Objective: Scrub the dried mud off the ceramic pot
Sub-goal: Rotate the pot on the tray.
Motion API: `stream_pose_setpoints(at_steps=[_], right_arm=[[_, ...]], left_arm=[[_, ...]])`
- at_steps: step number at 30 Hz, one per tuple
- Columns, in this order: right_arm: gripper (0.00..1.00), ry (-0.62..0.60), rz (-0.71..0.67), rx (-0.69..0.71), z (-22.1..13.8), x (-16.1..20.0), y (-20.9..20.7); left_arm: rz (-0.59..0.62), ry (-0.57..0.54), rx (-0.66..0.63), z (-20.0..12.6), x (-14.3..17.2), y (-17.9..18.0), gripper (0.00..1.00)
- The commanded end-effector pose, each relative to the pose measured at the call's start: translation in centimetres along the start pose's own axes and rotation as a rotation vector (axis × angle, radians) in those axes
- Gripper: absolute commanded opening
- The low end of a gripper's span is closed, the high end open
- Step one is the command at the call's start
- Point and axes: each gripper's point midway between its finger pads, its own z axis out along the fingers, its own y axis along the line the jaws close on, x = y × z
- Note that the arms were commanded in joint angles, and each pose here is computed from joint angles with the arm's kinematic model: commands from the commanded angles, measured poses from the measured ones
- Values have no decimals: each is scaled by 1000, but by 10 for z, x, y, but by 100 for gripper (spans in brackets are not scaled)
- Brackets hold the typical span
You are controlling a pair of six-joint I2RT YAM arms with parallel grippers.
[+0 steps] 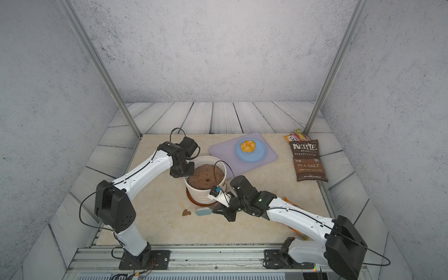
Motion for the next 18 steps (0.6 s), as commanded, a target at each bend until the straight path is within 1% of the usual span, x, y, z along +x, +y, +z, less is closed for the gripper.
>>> stream_pose_setpoints(at_steps=[1,8,15,18], right_arm=[[0,-10,-4,-37,-10,-11,12],[0,-6,-27,-5,-13,-15,7],[0,-12,-36,26,-14,-19,2],[0,-14,-36,37,-15,-20,0]], left_arm=[[133,-40,-87,-10,-9,14,0],[115,-57,-57,-22,-12,11,0],[88,-42,-44,-27,-7,12,8],[86,-39,-47,-28,-5,13,10]])
